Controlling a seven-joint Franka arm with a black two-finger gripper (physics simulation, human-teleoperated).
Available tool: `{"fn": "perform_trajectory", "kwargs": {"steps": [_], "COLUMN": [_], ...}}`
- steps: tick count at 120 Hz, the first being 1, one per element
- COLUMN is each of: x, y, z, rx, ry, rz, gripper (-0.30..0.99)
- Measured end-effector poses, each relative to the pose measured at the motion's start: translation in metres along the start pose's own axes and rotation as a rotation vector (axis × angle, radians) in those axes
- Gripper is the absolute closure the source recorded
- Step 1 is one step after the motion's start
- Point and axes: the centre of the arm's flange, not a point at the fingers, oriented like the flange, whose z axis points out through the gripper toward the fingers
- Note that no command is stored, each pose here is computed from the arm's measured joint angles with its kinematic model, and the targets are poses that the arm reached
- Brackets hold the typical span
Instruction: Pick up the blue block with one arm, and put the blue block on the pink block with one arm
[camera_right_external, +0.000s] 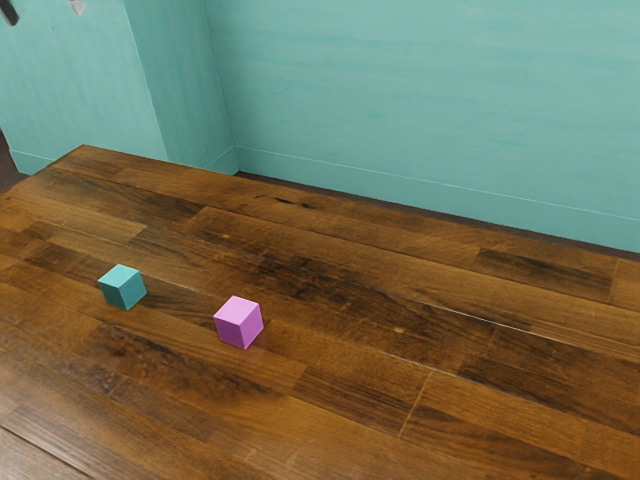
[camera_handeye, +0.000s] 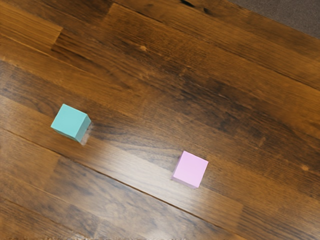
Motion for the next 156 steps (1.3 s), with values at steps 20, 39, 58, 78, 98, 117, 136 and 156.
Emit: {"fn": "perform_trajectory", "kwargs": {"steps": [20,39,58,78,98,117,136,156], "x": [-0.042,-0.101,-0.163,-0.157,-0.130,-0.094,-0.068,-0.025], "y": [0.027,0.012,-0.046,-0.113,-0.146,-0.138,-0.152,-0.165], "z": [0.058,0.151,0.219,0.260,0.324,0.386,0.429,0.443], "rx": [0.111,0.094,0.001,0.093,0.135,0.171,0.175,0.166], "ry": [-0.112,-0.138,-0.170,-0.189,-0.224,-0.165,-0.091,-0.047], "rz": [0.027,0.018,-0.021,-0.073,-0.021,0.136,0.225,0.223], "gripper": [0.00,0.00,0.00,0.00,0.00,0.00,0.00,0.00]}}
